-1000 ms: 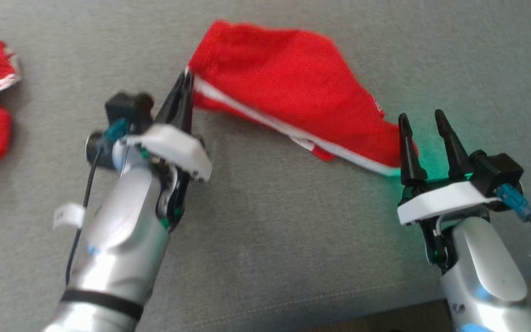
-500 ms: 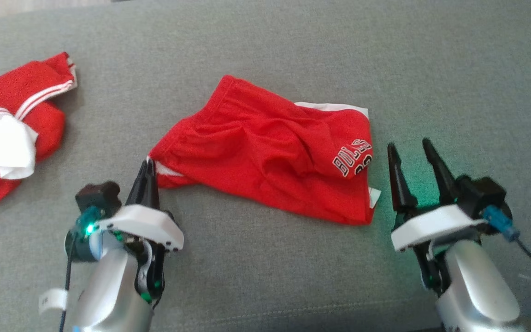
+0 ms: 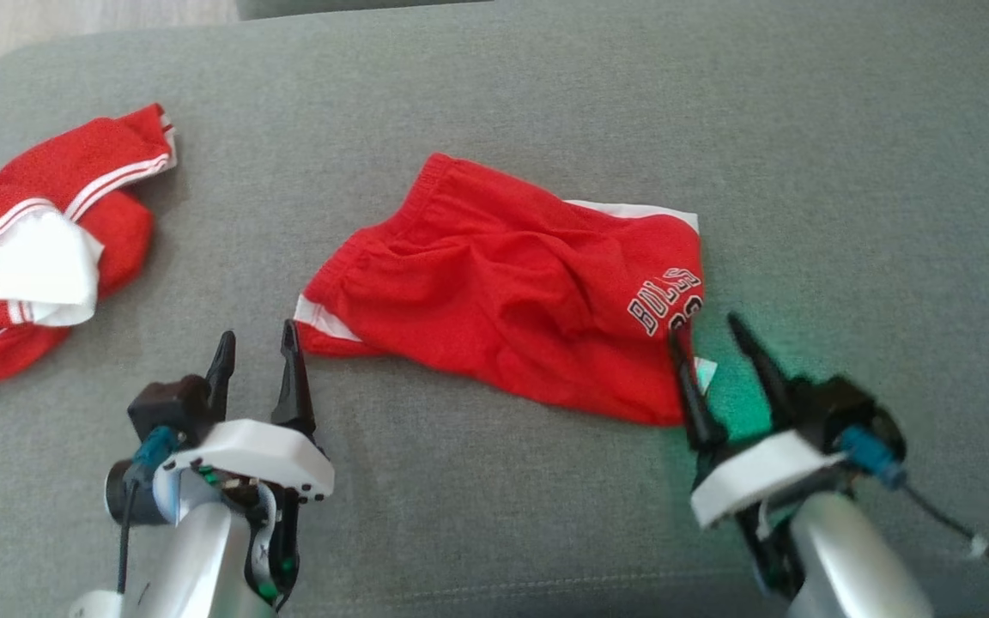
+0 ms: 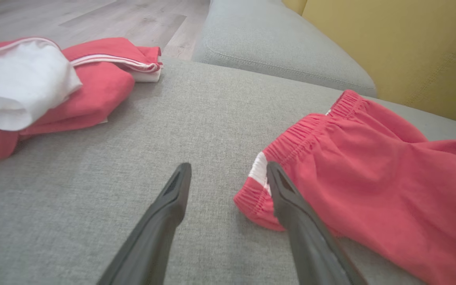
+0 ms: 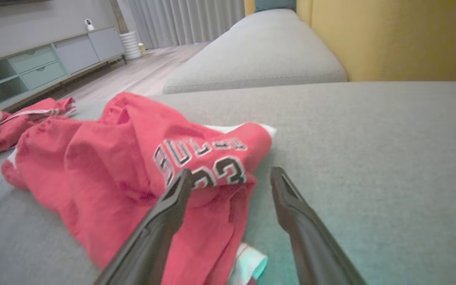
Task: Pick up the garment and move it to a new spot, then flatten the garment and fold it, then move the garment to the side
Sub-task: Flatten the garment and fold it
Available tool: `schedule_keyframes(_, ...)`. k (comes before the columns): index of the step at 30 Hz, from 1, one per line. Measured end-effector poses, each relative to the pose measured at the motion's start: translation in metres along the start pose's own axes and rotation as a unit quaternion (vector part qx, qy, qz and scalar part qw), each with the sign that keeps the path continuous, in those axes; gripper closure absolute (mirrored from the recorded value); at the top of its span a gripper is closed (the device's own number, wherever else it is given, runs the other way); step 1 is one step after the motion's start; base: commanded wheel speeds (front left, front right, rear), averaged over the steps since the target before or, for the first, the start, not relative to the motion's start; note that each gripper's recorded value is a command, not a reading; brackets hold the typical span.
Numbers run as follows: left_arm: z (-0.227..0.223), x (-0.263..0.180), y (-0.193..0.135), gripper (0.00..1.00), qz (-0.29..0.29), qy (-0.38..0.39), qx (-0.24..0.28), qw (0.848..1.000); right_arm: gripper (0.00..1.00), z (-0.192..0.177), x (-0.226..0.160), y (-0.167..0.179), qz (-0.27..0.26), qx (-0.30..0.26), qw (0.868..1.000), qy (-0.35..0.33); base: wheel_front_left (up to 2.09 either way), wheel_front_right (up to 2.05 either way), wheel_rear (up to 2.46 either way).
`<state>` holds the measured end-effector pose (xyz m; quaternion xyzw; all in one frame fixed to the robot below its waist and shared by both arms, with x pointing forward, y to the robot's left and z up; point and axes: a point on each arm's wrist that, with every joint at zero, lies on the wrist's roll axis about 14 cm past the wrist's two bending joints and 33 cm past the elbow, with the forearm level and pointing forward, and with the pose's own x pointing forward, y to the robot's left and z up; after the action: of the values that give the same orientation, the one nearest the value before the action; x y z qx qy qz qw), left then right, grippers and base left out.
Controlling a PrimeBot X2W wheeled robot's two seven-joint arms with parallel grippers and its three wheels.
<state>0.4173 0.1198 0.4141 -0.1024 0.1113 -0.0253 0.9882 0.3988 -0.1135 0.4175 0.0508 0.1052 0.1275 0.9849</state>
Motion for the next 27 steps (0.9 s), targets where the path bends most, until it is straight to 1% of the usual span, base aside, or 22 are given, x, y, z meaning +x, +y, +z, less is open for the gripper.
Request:
schedule_keyframes(5,0.002,-0.004,0.005,0.0,0.008,-0.004,0.0,1.0,0.0,-0.027,-0.012,0.021,0.029,-0.006,0.999,0.039,0.0,0.0,0.0)
schedule_keyframes(8,0.004,-0.005,0.007,0.0,0.013,-0.007,0.0,1.0,0.0,-0.034,-0.014,0.031,0.044,-0.013,0.998,0.049,0.0,0.0,0.0)
schedule_keyframes(17,0.004,-0.005,0.009,0.0,0.016,-0.008,-0.001,1.0,0.0,-0.051,-0.022,0.03,0.044,-0.013,0.996,0.075,0.0,0.0,0.0)
schedule_keyframes(27,0.005,-0.004,0.007,0.0,0.012,-0.009,0.0,1.0,0.0,-0.056,-0.027,0.027,0.038,-0.012,0.996,0.082,0.0,0.0,0.0)
